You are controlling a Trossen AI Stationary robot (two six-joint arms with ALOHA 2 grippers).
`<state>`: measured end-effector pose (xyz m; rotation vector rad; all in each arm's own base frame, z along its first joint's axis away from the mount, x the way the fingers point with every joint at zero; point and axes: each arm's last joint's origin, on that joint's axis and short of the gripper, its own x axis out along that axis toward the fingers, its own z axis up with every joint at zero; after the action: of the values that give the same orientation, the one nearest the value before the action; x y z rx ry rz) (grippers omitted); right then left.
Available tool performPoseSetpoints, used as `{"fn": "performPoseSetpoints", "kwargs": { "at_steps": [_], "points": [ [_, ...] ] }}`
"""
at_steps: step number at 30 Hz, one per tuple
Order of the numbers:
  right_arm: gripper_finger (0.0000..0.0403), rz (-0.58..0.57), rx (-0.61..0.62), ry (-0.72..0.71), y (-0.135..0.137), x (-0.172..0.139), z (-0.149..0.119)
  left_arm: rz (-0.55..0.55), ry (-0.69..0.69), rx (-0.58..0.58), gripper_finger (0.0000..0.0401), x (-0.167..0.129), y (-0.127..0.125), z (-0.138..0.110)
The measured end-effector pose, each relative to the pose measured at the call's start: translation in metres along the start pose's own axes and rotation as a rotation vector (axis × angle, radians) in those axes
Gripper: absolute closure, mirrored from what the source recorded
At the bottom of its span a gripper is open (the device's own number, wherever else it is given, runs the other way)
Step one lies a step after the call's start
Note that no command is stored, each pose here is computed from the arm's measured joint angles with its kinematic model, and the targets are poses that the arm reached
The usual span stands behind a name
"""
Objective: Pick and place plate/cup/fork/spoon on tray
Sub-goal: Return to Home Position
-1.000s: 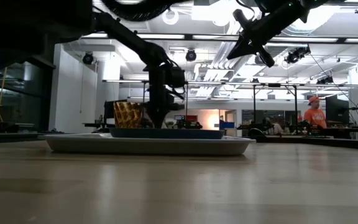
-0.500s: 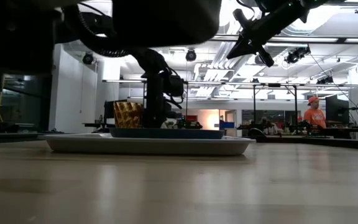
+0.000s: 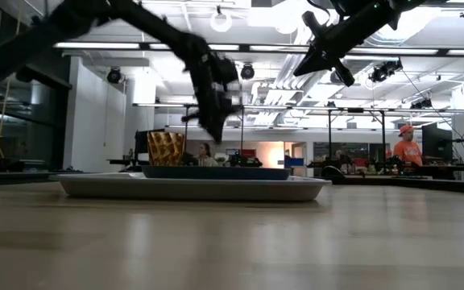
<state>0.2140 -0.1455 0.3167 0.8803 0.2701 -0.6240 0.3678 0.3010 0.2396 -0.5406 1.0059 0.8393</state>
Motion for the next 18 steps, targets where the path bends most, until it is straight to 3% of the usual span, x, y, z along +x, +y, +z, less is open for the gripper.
{"fn": "performPoseSetpoints", "kwargs": {
  "at_steps": [4,8,13,18],
  "points": [
    [0.0403,0.018,-0.011,0.015,-0.001,0.000,0.001,-0.137,-0.162,0.100,0.0401,-0.072,-0.009,0.002],
    [0.0403,0.045,-0.032,0.038,-0.001,0.000,0.001,-0.308,-0.369,0.136,0.0401,-0.140,-0.021,-0.025],
    [0.0403,0.084,-0.074,0.067,0.000,-0.001,0.000,-0.634,-0.706,0.223,0.0401,-0.211,-0.033,-0.099],
    [0.0403,0.163,-0.129,0.084,0.004,-0.001,0.001,-0.868,-0.908,0.298,0.0401,-0.242,-0.032,-0.183]
  ]
}}
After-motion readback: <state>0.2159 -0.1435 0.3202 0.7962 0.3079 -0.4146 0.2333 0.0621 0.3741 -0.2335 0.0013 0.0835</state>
